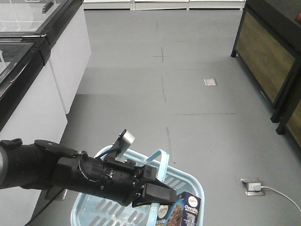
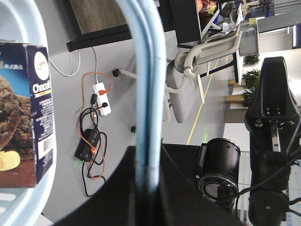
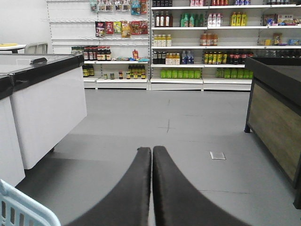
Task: Left arm holds basket, right arm returns cookies
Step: 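Hold the basket with the left gripper while driving toward the shelves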
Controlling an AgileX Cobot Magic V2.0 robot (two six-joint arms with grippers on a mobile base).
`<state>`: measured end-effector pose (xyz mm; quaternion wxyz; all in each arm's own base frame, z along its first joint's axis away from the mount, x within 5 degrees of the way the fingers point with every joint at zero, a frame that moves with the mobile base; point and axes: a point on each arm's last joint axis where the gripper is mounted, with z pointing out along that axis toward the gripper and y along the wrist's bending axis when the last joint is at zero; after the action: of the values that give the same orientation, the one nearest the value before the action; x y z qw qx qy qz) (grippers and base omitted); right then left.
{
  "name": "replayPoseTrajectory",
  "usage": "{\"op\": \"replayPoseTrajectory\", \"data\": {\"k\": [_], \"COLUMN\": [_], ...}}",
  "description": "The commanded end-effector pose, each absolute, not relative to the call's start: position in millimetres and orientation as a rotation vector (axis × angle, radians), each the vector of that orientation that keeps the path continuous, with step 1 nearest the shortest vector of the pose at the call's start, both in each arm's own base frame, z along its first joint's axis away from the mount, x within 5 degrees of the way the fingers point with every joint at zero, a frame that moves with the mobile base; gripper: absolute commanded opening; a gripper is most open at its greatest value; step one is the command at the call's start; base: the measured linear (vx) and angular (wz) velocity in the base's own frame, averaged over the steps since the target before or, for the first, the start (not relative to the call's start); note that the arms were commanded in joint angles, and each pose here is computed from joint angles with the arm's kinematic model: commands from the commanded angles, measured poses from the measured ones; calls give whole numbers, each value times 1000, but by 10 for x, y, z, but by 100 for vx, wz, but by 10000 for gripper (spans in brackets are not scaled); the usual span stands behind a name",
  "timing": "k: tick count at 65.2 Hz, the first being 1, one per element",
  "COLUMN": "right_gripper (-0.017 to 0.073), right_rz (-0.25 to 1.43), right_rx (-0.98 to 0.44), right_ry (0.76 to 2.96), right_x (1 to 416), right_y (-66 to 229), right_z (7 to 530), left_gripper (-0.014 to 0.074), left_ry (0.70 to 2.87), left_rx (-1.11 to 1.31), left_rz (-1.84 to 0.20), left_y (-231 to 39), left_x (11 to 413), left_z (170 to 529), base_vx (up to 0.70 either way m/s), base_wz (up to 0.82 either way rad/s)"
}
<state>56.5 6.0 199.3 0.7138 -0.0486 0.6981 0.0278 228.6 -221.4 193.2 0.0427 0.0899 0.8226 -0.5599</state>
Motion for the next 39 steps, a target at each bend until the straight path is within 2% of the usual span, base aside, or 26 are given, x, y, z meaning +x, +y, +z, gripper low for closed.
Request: {"op": "replayPoseTrajectory", "data": {"k": [1,39], "right_gripper": [-8,-8], "right_rz": [63,63], "right_rx": [-112,-112], "right_ry": [1464,1464], "right_x": [552,552], "right_y": [65,65], "right_z": [2070,2070], "left_gripper": [-7,-6], "left_ry": [2367,2366], "left_rx": [308,308], "left_rz": [-1853,-1852], "left_y": [-2250,-2249], "left_x": [2253,2254], "left_z": [2241,2241], "base_vx": [0,0], "base_wz": [0,0]}}
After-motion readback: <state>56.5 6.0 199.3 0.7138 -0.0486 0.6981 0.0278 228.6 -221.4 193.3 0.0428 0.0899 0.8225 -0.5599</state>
